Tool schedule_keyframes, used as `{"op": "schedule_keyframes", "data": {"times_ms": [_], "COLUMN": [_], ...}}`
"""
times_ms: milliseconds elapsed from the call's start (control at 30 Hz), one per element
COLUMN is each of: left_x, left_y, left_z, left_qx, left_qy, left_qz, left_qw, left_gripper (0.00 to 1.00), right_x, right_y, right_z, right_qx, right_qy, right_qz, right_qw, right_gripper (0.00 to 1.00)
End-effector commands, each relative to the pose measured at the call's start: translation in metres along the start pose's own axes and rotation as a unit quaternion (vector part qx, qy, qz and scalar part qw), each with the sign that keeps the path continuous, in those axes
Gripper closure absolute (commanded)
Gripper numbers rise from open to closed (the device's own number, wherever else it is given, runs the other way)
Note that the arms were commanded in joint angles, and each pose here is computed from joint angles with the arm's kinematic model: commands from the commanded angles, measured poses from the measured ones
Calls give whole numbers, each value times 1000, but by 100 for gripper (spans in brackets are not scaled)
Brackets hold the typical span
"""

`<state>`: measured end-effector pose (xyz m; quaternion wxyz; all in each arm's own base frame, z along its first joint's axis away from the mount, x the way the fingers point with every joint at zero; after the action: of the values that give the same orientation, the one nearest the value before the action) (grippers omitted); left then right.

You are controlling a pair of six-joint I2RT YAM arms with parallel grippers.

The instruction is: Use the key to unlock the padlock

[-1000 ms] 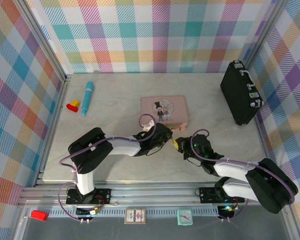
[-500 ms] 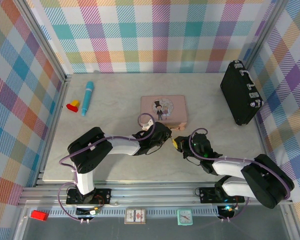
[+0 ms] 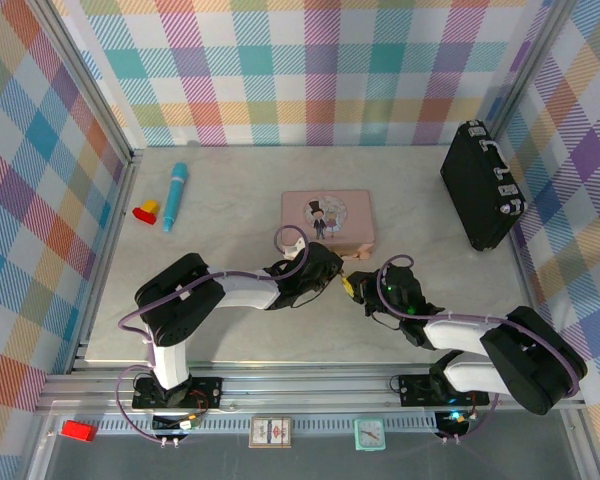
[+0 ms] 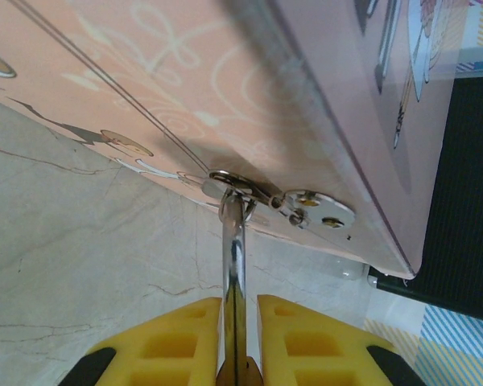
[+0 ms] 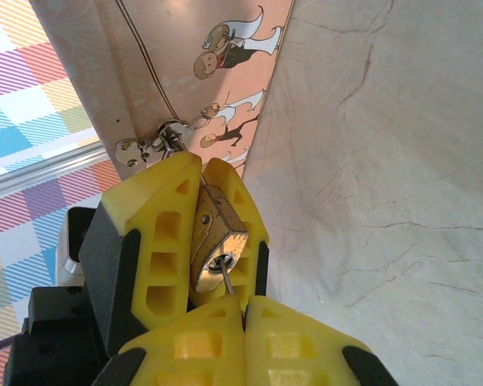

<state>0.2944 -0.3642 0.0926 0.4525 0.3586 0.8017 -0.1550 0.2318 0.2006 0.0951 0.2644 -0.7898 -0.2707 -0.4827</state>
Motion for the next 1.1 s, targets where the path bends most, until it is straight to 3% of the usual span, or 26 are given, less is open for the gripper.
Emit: {"op": "schedule_keyframes", "data": {"times_ms": [0, 400, 833, 1067], "left_x": [-62, -66, -69, -73], "left_y": [-28, -27, -33, -38], "left_z": [-19, -30, -32, -32], "left_qx": [73, 72, 91, 110], "left_qy": [-119, -168, -207, -226], "left_qz": [-12, -11, -13, -15], "left_qw": [990, 983, 974, 968], "left_gripper": [100, 100, 100, 100], "right_x": [33, 27, 16, 20], "right_y": [-5, 10, 24, 26], "right_z": [3, 4, -1, 3], "right_qx": [9, 5, -14, 4], "right_qy": [55, 69, 55, 56], "right_qz": [-19, 38, 55, 58], "right_qw": [998, 997, 997, 997], "right_gripper": [100, 100, 100, 100]}}
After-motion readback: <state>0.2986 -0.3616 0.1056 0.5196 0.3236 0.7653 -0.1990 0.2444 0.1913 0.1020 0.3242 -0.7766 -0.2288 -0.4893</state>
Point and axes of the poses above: each hand's point on the last joint's axis, 136 mm out from that joint toward the fingers, its own z axis out along the fingers, its own x axis along the line the jaws close on, y = z × x, the point moved 3 cm from there along -z, back along the fingers, and after that the axes turned 3 degrees about -z, right-handed, at the moved point
